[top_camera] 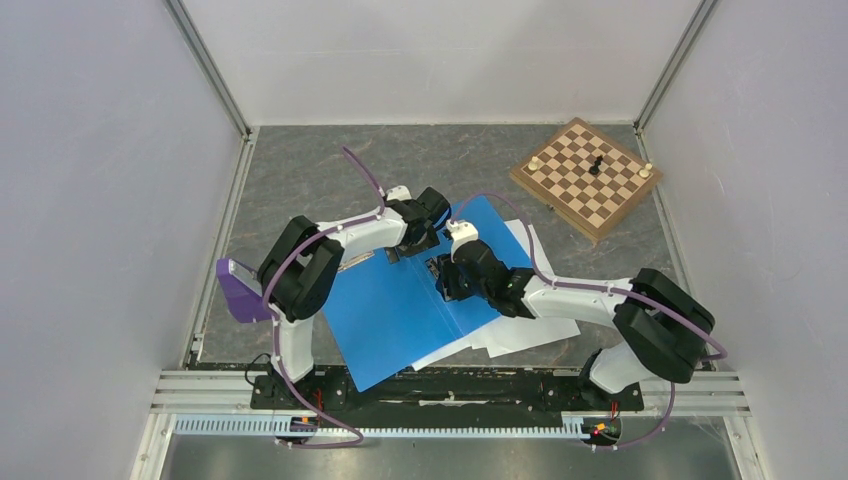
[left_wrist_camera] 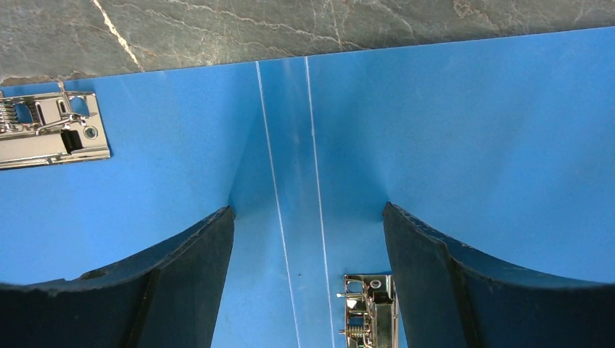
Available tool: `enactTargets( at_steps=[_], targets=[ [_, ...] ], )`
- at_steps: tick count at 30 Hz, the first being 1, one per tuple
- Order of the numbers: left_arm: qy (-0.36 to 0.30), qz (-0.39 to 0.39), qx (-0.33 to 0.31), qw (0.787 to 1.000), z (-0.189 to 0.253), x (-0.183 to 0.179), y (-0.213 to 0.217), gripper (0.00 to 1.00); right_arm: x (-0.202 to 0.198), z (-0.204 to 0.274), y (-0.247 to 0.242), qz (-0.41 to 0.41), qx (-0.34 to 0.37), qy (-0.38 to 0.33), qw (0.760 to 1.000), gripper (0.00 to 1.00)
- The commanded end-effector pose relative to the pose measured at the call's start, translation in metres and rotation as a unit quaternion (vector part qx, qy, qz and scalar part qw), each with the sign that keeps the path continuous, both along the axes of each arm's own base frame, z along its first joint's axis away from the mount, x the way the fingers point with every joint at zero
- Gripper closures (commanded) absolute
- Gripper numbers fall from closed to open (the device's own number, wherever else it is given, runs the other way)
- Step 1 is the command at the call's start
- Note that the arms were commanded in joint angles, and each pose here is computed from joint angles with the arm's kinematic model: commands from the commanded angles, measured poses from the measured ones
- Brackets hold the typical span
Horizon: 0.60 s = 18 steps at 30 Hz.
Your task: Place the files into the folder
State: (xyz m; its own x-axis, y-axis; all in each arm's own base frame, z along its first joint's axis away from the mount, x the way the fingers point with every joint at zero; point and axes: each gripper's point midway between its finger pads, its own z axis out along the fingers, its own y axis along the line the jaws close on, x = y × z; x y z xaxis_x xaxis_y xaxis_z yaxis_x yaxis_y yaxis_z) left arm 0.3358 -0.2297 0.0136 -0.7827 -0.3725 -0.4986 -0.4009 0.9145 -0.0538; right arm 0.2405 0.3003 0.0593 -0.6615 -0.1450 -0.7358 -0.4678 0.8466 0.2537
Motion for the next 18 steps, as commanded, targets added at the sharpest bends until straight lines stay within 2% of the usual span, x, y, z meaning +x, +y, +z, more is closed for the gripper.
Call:
enactTargets(
  at_steps=[1,3,18],
  targets=[
    [0.099,0.011,0.027,0.995,-0.069,-0.044,0.019,0.18,-0.002,-0.005,0.006,-0.007,0.018,0.014,1.000,0.60],
    [0.099,0.011,0.027,0.995,-0.069,-0.044,0.019,0.18,-0.002,-0.008,0.005,-0.009,0.016,0.018,1.000,0.64],
    [0.104,0.005,0.025,0.994,-0.073,-0.044,0.016,0.18,0.000,-0.026,-0.004,-0.033,-0.005,0.021,0.999,0.68]
  ],
)
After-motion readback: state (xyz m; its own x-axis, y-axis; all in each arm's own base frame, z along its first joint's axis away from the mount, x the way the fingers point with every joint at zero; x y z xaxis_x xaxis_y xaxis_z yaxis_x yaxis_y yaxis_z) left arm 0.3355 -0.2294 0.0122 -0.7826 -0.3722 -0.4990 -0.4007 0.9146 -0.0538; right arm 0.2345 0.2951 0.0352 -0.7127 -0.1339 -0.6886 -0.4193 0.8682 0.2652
